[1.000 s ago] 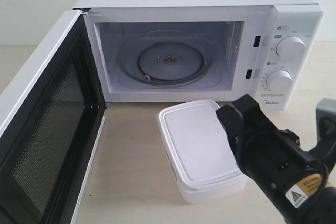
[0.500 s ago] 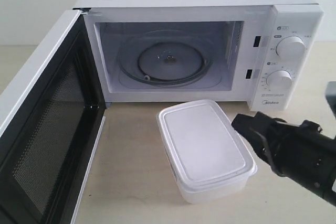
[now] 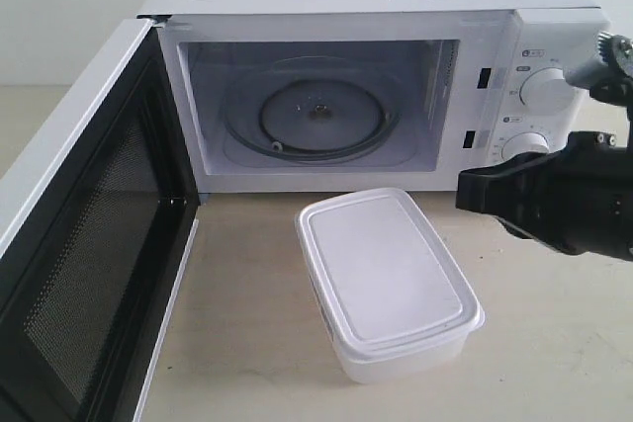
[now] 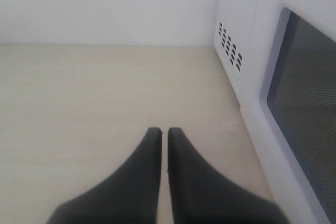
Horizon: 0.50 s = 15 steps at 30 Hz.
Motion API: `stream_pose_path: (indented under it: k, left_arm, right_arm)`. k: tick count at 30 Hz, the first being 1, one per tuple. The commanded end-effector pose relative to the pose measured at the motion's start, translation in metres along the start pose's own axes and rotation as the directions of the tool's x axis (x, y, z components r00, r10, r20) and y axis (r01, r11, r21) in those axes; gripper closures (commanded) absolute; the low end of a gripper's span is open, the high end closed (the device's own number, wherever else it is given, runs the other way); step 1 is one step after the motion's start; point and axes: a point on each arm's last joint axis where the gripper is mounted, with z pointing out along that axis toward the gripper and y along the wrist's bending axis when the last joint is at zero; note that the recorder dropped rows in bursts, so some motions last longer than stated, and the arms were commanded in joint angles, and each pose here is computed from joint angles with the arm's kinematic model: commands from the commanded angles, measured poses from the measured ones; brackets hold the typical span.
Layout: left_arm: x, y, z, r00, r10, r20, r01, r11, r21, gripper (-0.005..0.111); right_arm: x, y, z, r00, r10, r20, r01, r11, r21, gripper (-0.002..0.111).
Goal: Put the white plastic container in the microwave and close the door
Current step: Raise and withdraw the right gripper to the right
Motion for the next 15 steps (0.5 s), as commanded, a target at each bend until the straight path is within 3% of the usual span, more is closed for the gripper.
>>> stream_pose_path:
  k: [1,4,7,10,15]
  left_arm:
    - [0.000,0.000,0.000,1.000,-0.009,0.012,0.009,1.000,0.003,0.102]
    - [0.000,0.000,0.000,1.000,-0.009,0.012,0.009,1.000,0.003,0.102]
    - [0.000,0.000,0.000,1.000,-0.009,0.012,0.009,1.000,0.003,0.102]
    - [0.000,0.000,0.000,1.000,-0.009,0.012,0.009,1.000,0.003,0.102]
    - [0.000,0.000,0.000,1.000,-0.009,0.012,0.009,1.000,0.003,0.102]
  right_arm:
    - [-0.002,-0.005,-0.002,0.995,-0.099,-0.024,0.099,0.995,0.016,0.108]
    - [-0.005,-0.003,-0.003,0.992,-0.108,-0.061,0.107,0.994,-0.030,0.108]
    - [-0.012,0.002,-0.006,0.997,-0.005,-0.076,-0.002,0.995,-0.099,0.108]
    - [-0.020,0.009,-0.009,0.996,0.017,-0.091,-0.033,0.983,-0.178,0.108]
    - [-0.017,0.008,-0.009,0.994,0.021,-0.105,-0.041,0.982,-0.186,0.108]
